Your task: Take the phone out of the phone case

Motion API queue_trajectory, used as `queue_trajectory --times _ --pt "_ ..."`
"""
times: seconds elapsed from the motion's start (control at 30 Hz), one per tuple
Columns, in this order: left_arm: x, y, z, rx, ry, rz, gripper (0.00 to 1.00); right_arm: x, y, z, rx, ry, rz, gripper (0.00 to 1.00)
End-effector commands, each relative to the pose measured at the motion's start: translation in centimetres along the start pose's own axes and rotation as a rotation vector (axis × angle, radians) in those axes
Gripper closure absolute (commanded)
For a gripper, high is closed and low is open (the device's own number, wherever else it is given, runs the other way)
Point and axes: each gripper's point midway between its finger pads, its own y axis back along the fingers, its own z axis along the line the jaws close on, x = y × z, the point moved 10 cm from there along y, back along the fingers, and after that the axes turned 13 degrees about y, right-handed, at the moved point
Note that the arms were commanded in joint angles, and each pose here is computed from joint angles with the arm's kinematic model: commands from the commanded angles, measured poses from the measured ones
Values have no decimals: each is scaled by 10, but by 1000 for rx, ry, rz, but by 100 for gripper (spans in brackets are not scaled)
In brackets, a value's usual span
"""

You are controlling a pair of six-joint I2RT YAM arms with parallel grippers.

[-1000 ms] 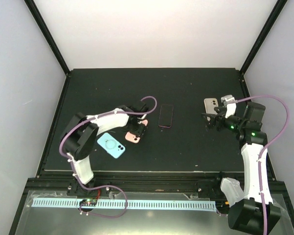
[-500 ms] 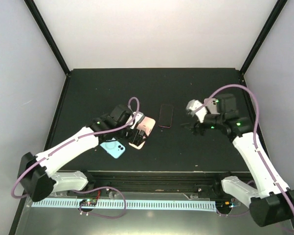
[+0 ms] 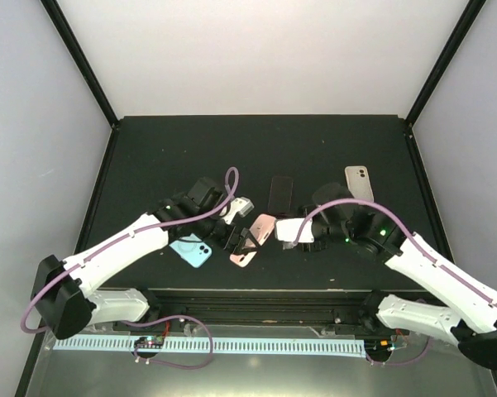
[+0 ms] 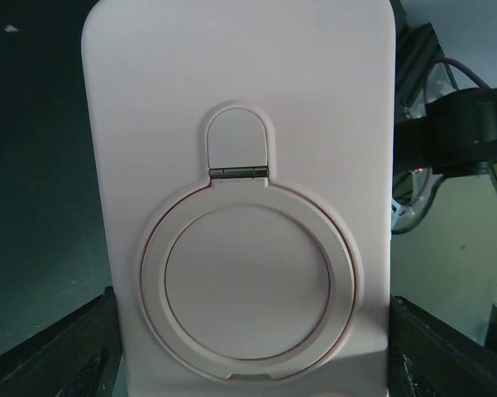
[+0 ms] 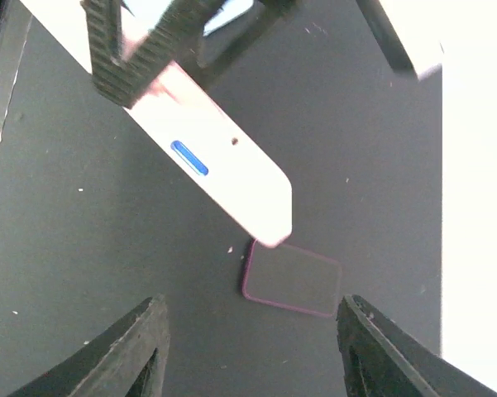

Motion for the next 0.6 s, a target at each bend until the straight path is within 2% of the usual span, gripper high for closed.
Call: queue_trajectory --times 0.0,0.3,0.57 --pt "-10 11 -25 134 -38 13 39 -17 -2 -2 26 217 91 45" --pt "-7 4 -28 144 -39 87 39 -47 -14 5 -34 356 79 50" --pt "-4 0 -29 149 -61 128 40 -54 -29 13 -104 457 147 58"
